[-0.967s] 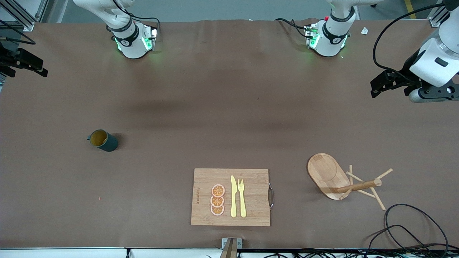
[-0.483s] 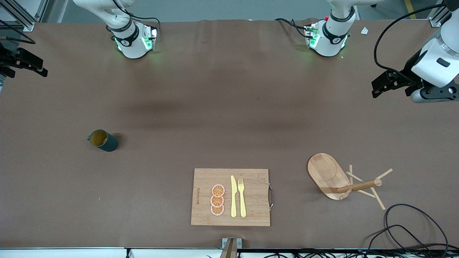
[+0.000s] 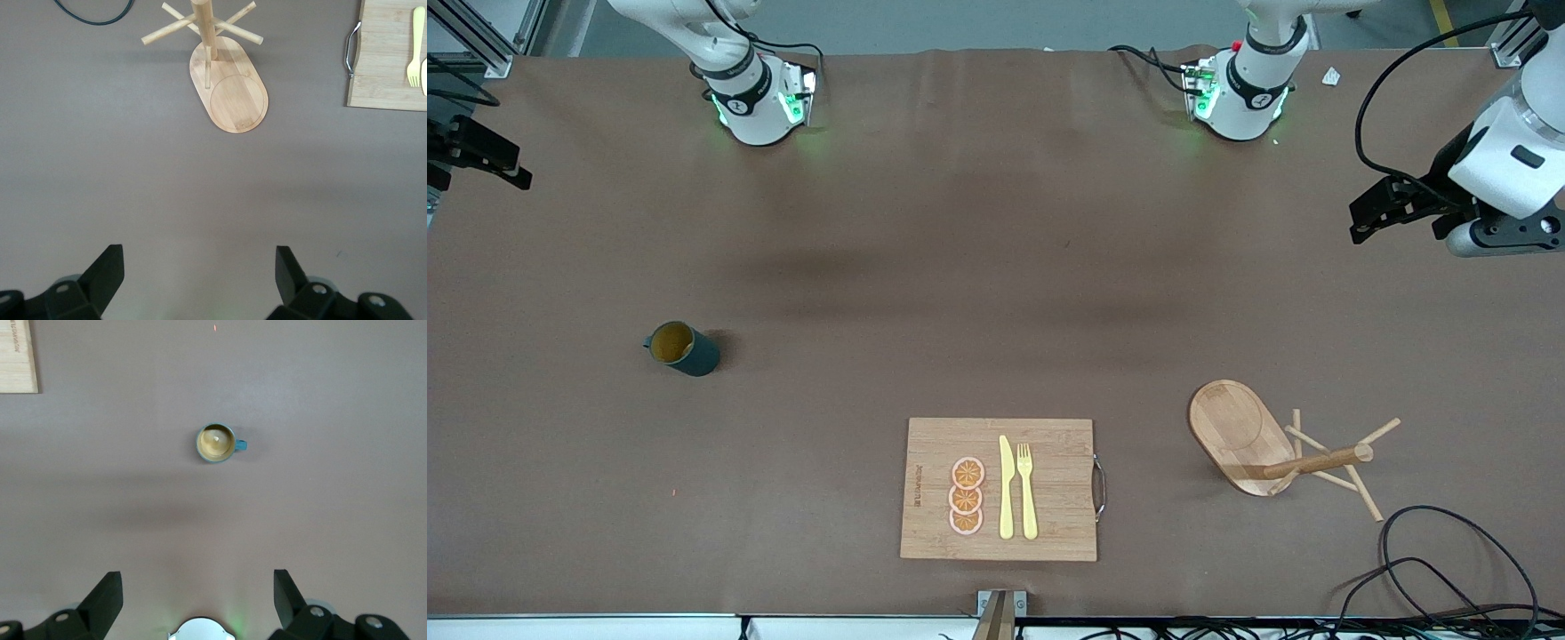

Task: Pass cup and hang on rack

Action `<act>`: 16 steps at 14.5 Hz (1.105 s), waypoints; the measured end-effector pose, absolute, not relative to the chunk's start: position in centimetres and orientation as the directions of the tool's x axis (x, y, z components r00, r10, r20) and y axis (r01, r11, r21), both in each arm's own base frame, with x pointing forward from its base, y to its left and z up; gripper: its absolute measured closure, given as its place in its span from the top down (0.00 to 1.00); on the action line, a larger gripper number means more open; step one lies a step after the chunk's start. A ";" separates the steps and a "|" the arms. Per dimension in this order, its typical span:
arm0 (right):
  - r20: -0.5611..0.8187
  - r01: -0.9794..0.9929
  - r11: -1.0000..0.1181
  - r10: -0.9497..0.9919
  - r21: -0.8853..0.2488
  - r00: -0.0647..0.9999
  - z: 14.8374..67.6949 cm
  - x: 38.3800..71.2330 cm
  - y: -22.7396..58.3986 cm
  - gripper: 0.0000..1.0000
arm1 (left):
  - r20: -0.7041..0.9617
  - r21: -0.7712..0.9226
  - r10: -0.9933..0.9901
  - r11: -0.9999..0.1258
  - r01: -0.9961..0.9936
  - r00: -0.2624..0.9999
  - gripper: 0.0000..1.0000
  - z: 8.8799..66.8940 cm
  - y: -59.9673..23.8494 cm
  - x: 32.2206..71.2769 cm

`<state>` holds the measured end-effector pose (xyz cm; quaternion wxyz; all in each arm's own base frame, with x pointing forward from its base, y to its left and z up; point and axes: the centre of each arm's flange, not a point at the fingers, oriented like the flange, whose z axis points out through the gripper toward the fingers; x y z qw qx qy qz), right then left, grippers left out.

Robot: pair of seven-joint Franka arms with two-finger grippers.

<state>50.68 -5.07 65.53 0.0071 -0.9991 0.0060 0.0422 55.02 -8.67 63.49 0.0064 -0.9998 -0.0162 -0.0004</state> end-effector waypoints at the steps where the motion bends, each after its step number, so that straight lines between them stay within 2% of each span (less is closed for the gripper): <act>1: -0.100 -0.014 -1.000 -0.012 -0.013 0.995 64.7 51.2 -5.1 1.00 | 0.001 -0.013 0.033 -0.999 0.033 0.999 1.00 63.5 -8.6 55.0; 7: -0.196 -0.005 -1.000 -0.003 -0.009 0.981 55.5 57.0 -5.5 1.00 | 0.000 -0.013 0.033 -0.999 0.033 0.999 1.00 63.5 -8.6 55.0; 16: -0.211 0.327 -0.943 0.334 -0.069 0.919 39.1 63.4 -7.3 1.00 | -0.001 -0.013 0.033 -0.999 0.033 0.999 1.00 63.4 -8.6 55.1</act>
